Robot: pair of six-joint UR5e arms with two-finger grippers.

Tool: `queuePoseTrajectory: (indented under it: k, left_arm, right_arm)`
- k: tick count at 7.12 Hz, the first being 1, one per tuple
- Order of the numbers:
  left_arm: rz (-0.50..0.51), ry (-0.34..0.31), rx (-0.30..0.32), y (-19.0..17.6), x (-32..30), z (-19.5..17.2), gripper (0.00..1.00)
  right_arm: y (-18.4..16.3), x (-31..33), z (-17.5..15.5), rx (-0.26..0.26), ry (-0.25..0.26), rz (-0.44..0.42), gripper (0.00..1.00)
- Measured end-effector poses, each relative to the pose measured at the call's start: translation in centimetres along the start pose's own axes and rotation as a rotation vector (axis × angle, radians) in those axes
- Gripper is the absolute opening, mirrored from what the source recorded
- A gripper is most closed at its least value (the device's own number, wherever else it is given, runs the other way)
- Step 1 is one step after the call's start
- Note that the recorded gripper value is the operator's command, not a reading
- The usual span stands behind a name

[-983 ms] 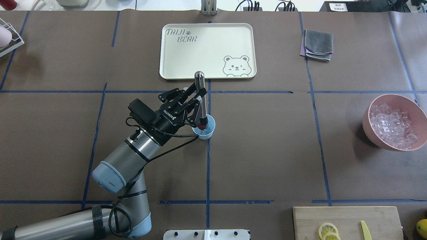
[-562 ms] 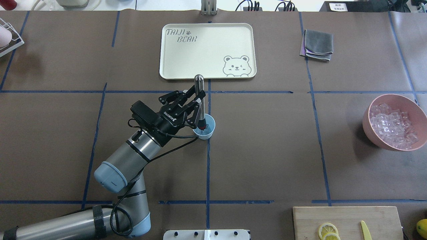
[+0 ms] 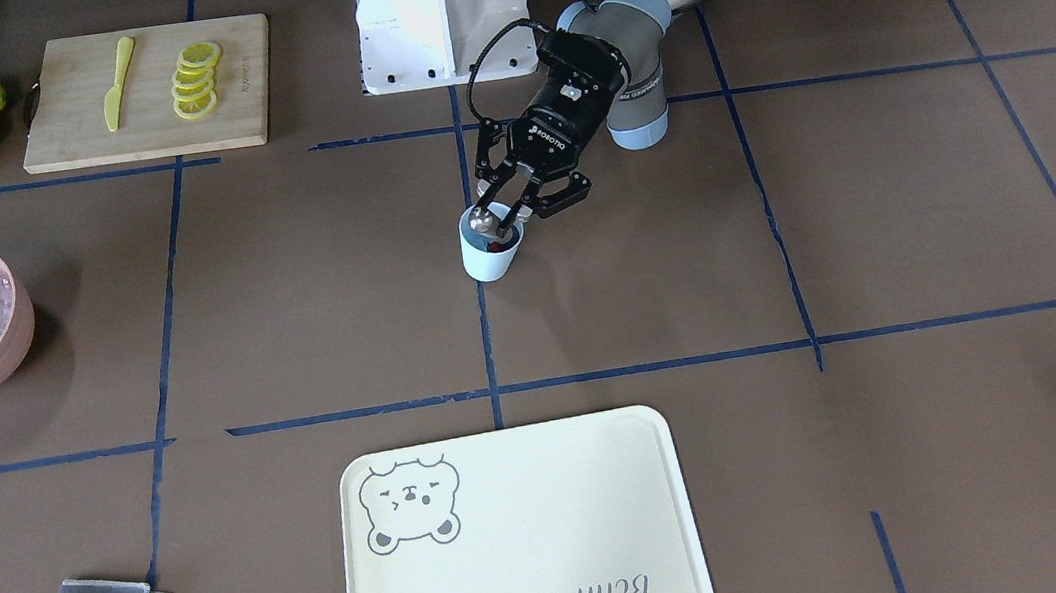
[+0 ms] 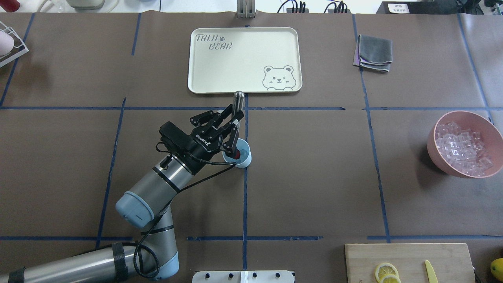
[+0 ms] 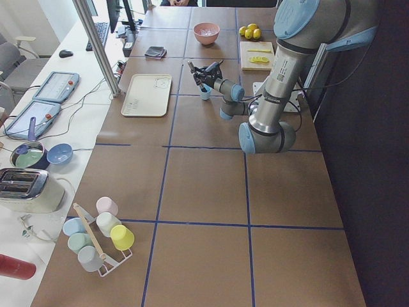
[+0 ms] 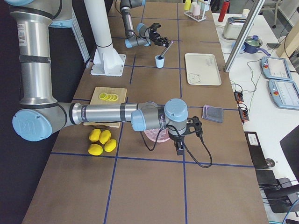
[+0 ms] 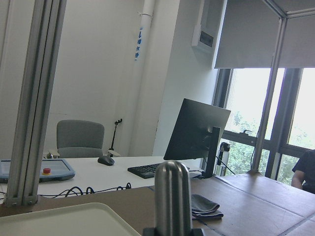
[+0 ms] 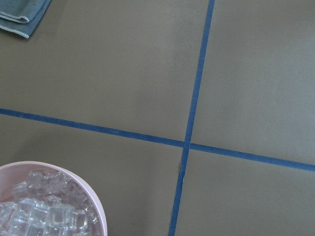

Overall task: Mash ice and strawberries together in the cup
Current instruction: 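Press the metal rod down into the cup with the left gripper, then lift the metal rod out of the cup with the left gripper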

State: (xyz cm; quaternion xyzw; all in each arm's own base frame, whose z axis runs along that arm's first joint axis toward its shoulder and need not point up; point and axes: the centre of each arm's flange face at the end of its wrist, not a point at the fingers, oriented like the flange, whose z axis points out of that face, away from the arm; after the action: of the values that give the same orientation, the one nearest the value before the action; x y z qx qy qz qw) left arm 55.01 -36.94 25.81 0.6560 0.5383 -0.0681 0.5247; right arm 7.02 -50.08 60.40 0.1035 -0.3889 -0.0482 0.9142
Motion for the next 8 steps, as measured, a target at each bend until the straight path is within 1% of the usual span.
queuePoseTrajectory:
  k: [2, 4, 6, 8]
  left_arm:
    - [-0.007, 0.004, 0.007, -0.3, 0.6, 0.4, 0.0]
    - [-0.027, 0.016, 0.032, -1.9, 1.5, 0.7, 0.0]
    - [-0.059, 0.036, 0.078, -4.9, 2.6, 0.6, 0.0]
    - [-0.068, 0.039, 0.116, -9.4, 3.0, 0.8, 0.0]
  right_arm:
    - [0.0, 0.0, 0.0, 0.0, 0.0, 0.0, 1.0]
    - [0.0, 0.0, 0.0, 0.0, -0.001, 0.0, 1.0]
    - [0.0, 0.0, 0.0, 0.001, -0.001, -0.001, 1.0]
    - [-0.2, -0.1, -0.1, 0.004, -0.001, -0.004, 1.0]
